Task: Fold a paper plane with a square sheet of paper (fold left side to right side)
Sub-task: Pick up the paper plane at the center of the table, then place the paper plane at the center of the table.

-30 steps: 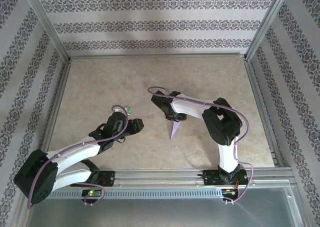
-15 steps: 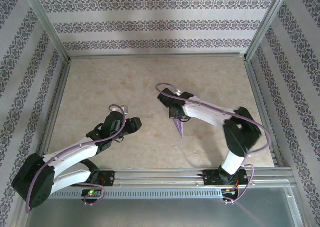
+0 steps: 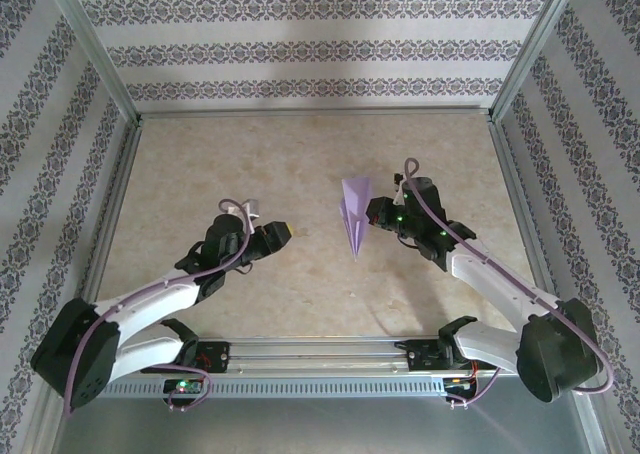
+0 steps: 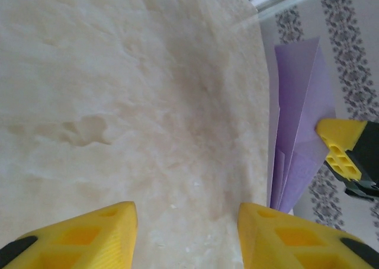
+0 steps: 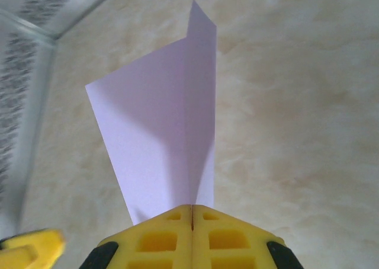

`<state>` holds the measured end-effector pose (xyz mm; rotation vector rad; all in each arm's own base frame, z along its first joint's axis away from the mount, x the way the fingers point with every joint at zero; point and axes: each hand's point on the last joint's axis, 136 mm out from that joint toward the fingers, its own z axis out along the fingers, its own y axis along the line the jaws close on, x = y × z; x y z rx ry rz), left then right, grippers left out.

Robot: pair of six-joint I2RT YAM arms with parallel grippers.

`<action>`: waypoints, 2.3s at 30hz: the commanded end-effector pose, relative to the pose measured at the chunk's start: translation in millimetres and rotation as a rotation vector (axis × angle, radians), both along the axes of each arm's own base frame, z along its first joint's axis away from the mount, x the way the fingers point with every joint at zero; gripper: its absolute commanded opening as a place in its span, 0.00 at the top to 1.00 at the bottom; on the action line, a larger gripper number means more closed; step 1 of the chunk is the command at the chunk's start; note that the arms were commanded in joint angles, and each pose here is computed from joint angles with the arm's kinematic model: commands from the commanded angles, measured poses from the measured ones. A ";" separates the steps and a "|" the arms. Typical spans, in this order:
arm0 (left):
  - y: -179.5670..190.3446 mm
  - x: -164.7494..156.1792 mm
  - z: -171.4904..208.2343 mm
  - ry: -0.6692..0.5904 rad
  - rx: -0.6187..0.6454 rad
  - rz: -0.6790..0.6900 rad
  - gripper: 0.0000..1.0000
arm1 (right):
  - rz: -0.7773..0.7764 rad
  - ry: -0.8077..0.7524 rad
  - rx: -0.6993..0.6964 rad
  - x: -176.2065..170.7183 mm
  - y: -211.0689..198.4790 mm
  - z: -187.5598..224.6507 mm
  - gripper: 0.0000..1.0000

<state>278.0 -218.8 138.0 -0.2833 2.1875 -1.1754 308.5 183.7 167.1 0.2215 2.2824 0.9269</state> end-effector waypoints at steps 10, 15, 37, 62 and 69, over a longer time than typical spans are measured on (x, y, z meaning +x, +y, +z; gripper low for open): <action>-65.9 32.1 74.3 -0.101 -0.221 -0.209 0.63 | 0.298 -0.108 0.225 -22.1 40.3 27.6 1.00; -72.9 33.6 68.4 -0.083 -0.215 -0.222 0.66 | 0.307 -0.100 0.223 -24.2 40.4 25.0 1.00; -65.3 29.5 72.5 -0.107 -0.183 -0.194 0.58 | 0.281 -0.043 0.165 -24.0 33.8 2.2 1.00; -85.1 32.5 44.2 -0.044 -0.167 -0.234 0.84 | 0.294 -0.030 0.176 -24.5 38.7 -1.1 0.96; -83.6 31.7 31.3 -0.012 -0.145 -0.225 0.98 | 0.279 0.001 0.147 -23.3 36.0 -17.7 0.87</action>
